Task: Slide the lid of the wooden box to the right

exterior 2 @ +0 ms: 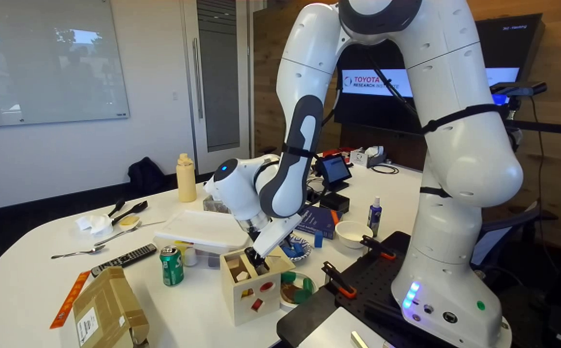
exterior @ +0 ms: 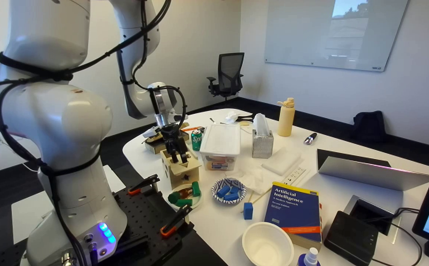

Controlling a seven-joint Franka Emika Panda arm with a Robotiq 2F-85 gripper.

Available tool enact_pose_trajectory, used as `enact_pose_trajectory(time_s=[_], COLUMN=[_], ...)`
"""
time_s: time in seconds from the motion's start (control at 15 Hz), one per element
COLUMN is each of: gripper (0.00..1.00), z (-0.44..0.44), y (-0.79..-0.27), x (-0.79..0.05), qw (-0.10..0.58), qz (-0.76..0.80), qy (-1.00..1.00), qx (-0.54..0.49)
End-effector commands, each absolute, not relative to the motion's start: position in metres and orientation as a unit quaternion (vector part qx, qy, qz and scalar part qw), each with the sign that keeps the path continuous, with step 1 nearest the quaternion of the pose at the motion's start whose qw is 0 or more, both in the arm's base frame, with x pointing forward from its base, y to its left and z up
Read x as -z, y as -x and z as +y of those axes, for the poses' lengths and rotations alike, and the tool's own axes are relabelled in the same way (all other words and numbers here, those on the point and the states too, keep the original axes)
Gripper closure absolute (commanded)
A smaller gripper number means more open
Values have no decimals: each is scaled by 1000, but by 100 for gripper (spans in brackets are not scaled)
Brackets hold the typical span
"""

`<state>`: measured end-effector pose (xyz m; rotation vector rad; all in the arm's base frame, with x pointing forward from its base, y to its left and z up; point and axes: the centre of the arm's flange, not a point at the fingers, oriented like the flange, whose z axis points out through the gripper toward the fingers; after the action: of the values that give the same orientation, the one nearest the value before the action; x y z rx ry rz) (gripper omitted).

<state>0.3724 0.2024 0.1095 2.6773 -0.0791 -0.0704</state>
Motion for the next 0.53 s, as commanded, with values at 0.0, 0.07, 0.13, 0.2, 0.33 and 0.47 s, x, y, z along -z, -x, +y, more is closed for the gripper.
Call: enact_pose_trajectory(time_s=[0.0, 0.07, 0.13, 0.2, 0.33, 0.47], gripper=[0, 0, 0, 0, 0, 0], z=[192, 191, 189, 188, 187, 186], y=[-360, -360, -360, -359, -358, -358], x=[-118, -118, -118, -118, -117, -118], qw=[249, 251, 254, 257, 259, 257], qz=[-47, -48, -50, -55, -59, -62], qy=[-967, -966, -965, -964, -964, -964], qx=[29, 30, 31, 31, 33, 29])
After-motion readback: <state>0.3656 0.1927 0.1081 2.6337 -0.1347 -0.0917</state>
